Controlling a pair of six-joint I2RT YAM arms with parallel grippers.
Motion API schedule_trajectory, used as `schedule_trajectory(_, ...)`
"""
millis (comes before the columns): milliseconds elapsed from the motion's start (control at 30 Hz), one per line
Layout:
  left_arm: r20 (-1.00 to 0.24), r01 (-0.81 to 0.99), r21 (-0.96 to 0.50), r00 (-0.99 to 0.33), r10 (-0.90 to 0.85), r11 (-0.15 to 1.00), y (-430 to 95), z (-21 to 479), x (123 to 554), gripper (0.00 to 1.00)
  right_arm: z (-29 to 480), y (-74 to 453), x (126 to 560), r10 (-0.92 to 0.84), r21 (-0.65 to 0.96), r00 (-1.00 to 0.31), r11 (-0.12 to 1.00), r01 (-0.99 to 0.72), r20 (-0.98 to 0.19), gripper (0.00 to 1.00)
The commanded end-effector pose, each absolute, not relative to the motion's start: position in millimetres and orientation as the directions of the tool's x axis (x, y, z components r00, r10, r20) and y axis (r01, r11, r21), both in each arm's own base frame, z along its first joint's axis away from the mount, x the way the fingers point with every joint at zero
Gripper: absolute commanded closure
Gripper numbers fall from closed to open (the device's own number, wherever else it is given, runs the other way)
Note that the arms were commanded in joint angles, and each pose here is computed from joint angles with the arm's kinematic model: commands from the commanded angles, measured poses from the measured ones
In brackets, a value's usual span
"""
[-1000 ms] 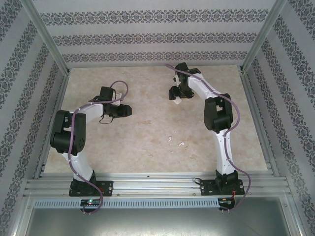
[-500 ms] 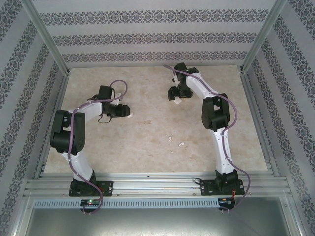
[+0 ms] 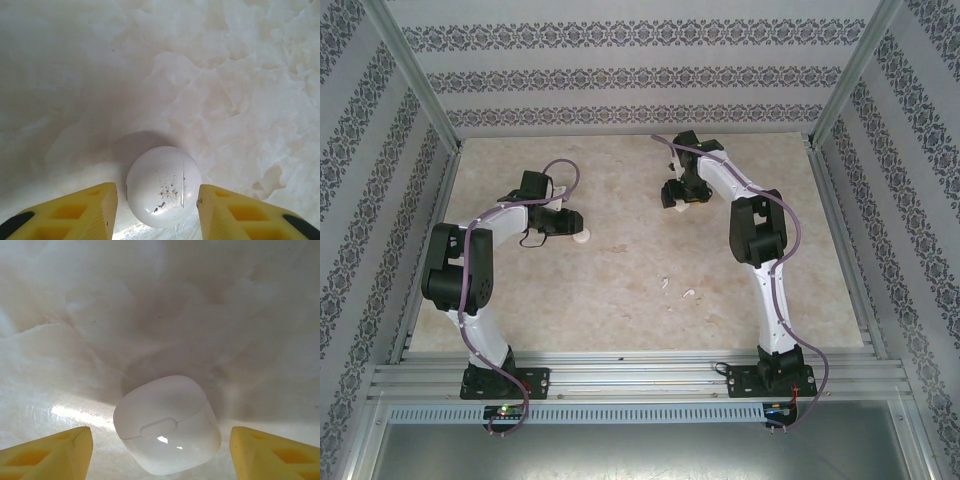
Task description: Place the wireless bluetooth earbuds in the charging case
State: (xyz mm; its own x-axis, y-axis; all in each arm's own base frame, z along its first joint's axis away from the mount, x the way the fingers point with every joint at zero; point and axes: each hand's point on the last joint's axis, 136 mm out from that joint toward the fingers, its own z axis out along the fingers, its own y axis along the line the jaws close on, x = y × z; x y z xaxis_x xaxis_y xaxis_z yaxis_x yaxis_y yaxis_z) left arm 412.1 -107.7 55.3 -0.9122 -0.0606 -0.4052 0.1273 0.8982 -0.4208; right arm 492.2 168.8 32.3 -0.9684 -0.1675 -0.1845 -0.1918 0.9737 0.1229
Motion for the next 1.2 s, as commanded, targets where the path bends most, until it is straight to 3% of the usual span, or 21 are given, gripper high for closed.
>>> schedule_trajectory(0,-0.397,0.114,-0.426,-0.915,-0.072,0.897,-102.4,62.1,406.1,0.54,54.6,168.4,497.1,-0.176,0.121,-0.959,0.971,-0.206,-0.224,0.27)
schedule_trajectory(333,-0.403,0.108,-0.456,-0.910,-0.097,0.884,-105.4,67.4,399.4,0.54,40.2,170.3,499.9,-0.217,0.118,-0.959,0.963,-0.240,-0.181,0.27)
schedule_trajectory(600,-0.407,0.106,-0.474,-0.907,-0.111,0.874,-107.7,71.2,396.6,0.55,21.0,167.7,495.3,-0.284,0.028,-0.950,0.957,-0.289,-0.129,0.29)
schedule_trajectory(967,-0.454,0.144,-0.510,-0.883,-0.123,0.848,-114.2,85.6,390.6,0.55,21.1,181.7,476.9,-0.281,0.048,-0.956,0.957,-0.286,-0.088,0.60)
schedule_trajectory(1167,-0.538,0.230,-0.565,-0.831,-0.142,0.792,-128.4,109.4,386.0,0.56,46.9,205.0,458.2,-0.166,0.200,-0.978,0.961,-0.188,-0.124,0.62)
